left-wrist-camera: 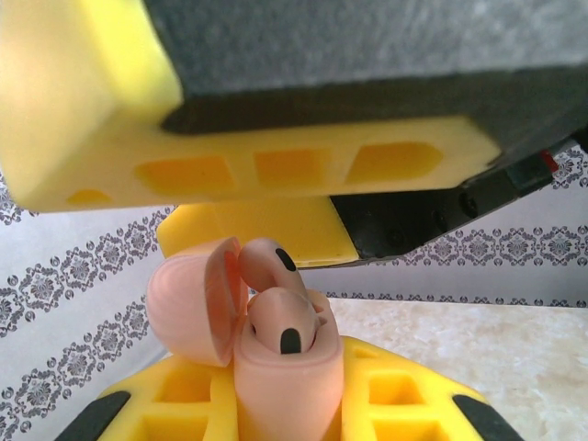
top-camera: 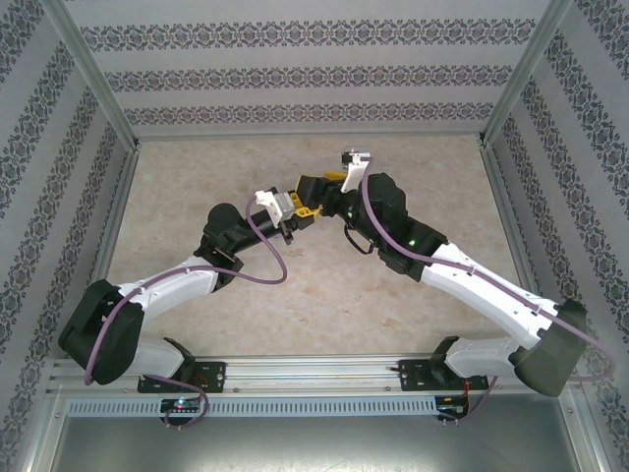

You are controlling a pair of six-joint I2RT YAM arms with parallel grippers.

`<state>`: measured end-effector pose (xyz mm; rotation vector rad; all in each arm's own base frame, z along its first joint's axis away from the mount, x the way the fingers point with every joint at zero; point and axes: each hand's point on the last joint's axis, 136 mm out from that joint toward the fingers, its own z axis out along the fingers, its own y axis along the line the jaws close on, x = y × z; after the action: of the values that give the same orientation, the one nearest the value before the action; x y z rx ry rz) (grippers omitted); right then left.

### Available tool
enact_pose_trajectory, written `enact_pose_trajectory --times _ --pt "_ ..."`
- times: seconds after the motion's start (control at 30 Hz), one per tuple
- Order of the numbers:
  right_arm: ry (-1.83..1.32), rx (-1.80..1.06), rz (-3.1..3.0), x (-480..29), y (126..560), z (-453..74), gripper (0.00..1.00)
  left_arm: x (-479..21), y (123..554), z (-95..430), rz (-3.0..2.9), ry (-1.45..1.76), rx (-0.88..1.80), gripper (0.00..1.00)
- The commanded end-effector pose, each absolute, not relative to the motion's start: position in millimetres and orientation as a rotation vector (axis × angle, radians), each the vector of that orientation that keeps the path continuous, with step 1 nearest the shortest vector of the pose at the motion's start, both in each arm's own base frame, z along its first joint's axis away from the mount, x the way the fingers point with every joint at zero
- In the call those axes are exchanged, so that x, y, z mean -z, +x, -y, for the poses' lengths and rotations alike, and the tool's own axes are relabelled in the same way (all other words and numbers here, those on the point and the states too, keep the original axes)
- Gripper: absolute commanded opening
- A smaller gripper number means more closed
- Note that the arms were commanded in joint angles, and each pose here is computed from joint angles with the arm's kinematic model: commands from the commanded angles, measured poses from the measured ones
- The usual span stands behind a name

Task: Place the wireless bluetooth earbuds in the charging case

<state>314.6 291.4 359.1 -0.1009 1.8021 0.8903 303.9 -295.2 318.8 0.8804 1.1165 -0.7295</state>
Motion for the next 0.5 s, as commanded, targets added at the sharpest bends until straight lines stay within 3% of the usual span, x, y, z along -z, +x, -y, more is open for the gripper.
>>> enact_pose_trajectory --times 0.0,0.47 --pt "-0.082 -0.957 -1.763 -379.6 312.8 -290.9 0.71 -344.5 292.1 296.5 -1.005 0.885 0.724 0.00" --pt "-0.017 -0.954 -1.721 -396.0 312.2 -260.8 0.78 -340.5 298.3 296.4 -1.020 0.870 0.709 0.00"
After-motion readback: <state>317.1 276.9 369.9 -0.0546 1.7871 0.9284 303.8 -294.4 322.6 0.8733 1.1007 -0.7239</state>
